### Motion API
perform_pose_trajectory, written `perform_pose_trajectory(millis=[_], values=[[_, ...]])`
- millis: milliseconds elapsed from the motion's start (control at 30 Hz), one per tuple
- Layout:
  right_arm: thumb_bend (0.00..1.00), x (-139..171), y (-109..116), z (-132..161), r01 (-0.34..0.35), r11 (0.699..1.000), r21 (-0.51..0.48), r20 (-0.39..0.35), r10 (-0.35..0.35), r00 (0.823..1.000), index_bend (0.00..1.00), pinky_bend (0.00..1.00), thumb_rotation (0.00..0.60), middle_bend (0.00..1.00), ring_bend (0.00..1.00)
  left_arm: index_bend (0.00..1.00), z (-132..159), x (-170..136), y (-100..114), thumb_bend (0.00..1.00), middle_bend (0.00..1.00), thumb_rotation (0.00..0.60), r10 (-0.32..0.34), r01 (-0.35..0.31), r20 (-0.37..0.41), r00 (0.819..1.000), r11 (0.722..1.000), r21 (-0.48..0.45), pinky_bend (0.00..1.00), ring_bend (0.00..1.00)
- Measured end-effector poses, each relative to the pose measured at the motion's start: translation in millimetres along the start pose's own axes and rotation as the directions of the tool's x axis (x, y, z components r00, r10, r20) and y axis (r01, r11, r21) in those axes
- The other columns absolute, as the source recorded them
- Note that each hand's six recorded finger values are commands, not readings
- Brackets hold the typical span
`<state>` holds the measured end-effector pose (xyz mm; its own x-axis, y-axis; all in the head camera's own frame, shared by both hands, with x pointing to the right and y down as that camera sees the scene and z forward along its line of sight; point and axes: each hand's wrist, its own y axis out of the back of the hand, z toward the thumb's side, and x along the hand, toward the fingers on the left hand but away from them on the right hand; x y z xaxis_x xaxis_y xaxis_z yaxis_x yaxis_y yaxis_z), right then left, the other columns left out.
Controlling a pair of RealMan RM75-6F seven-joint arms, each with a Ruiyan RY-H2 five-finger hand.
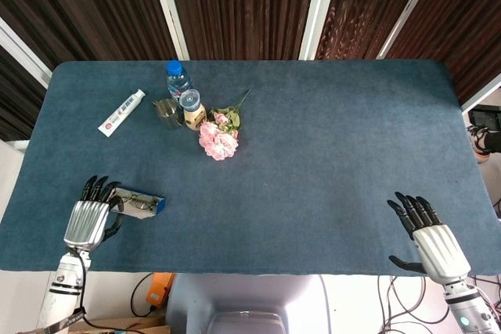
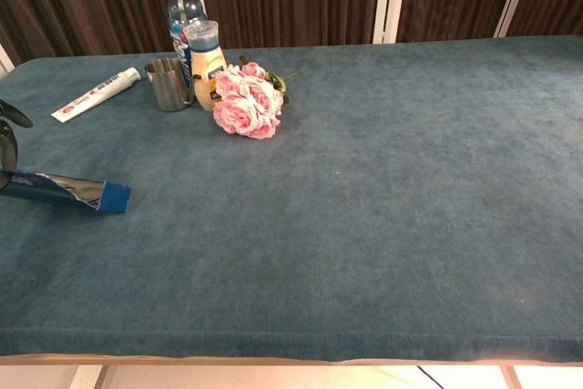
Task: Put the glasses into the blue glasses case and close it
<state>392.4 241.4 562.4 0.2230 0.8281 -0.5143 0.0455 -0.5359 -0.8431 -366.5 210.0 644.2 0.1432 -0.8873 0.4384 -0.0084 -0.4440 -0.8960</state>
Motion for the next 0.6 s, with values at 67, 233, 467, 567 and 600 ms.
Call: perform_pose_trajectory(millis=[67,233,467,567,600], values=[[0.10,1,0,0,0.000,1.000,-0.003,-0.001,0.000,1.000,0.00,0.00,0.600,0.00,0.00,0.68,-1,-1,-3,0.51,0.21,0.600,-0.018,0.018,-0.004,1.000,1.000,0.014,0.09,0.10],[0.10,1,1,-2,0.000,1.000,-0.004,0.003,0.000,1.000,0.00,0.00,0.600,0.00,0.00,0.67,-5,3,-12,0.51,0.21,0.600,-0.079,0.080,-0.023,0.997,0.996,0.031,0.09,0.10],[0.10,1,1,-4,0.001,1.000,0.003,0.013,-0.001,1.000,0.00,0.00,0.600,0.00,0.00,0.67,-6,14,-16,0.50,0.21,0.600,-0.125,0.125,-0.037,0.992,0.992,0.022,0.09,0.10],[0.10,2,1,-4,0.002,1.000,0.004,0.012,-0.002,1.000,0.00,0.00,0.600,0.00,0.00,0.67,-7,21,-19,0.50,0.21,0.600,-0.141,0.142,-0.045,0.989,0.990,0.013,0.09,0.10],[0.10,2,1,-4,0.002,1.000,0.004,0.012,-0.002,1.000,0.00,0.00,0.600,0.00,0.00,0.67,-8,24,-20,0.50,0.21,0.600,-0.151,0.152,-0.050,0.987,0.988,0.010,0.09,0.10]])
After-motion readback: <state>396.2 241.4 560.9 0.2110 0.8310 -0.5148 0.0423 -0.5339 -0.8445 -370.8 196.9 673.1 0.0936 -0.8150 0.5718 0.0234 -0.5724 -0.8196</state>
